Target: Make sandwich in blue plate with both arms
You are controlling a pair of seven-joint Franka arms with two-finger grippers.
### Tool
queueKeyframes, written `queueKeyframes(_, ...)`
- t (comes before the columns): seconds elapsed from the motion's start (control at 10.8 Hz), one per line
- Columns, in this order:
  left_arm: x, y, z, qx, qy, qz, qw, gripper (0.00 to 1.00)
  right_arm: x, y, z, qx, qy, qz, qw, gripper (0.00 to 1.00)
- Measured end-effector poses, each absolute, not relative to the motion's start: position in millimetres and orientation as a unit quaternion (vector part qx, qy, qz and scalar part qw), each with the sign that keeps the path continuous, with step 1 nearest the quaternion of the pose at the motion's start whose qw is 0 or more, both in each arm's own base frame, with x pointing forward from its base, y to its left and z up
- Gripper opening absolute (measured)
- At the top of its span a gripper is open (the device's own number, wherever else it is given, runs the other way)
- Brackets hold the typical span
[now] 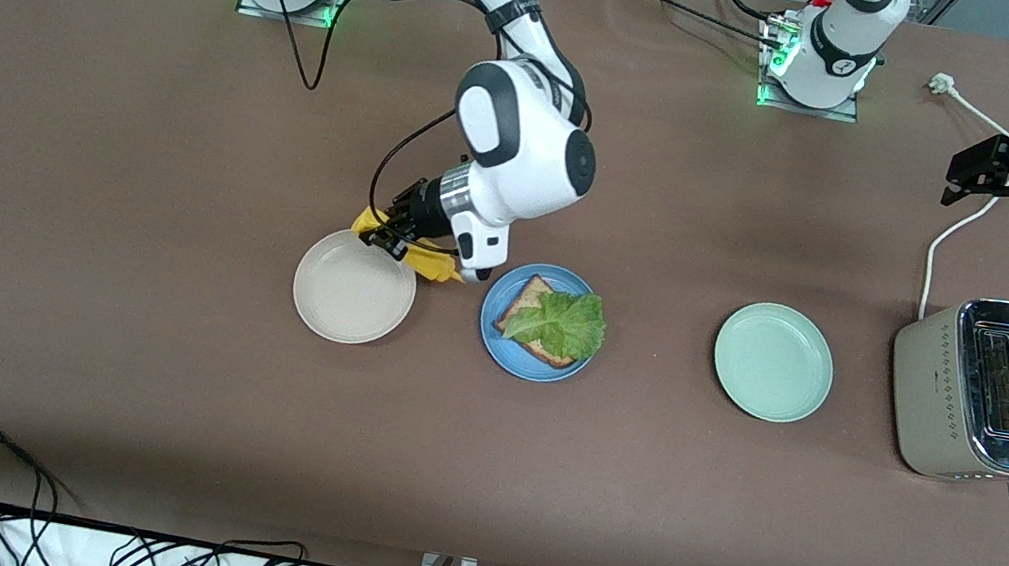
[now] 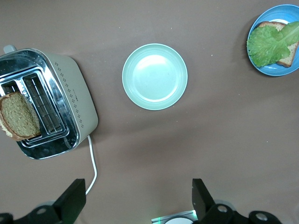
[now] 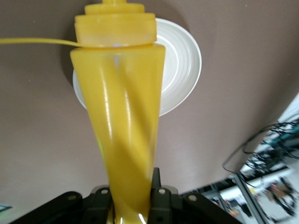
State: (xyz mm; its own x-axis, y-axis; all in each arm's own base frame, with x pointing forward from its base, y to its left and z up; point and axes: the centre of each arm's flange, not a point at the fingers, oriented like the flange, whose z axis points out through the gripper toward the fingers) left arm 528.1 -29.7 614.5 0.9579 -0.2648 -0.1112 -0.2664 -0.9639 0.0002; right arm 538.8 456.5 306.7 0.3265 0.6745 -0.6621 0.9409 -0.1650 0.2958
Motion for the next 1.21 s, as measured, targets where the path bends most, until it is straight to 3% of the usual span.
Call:
queueKeyframes(0.19,528,-30,615,-0.989,0.134,0.055,0.007,1.00,568,432,315,0.772,0.544,-0.179,0.278,0.26)
queueKeyframes(0.65,528,-29,615,-0.989,0.134,0.055,0.007,1.00,676,282,364,0.840,0.531,-0.053,-0.098,0.26)
queueKeyframes(1.21,528,-29,614,-0.990,0.133,0.056,0.007,1.00,723,99,332,0.758,0.551,0.100,-0.334,0.26)
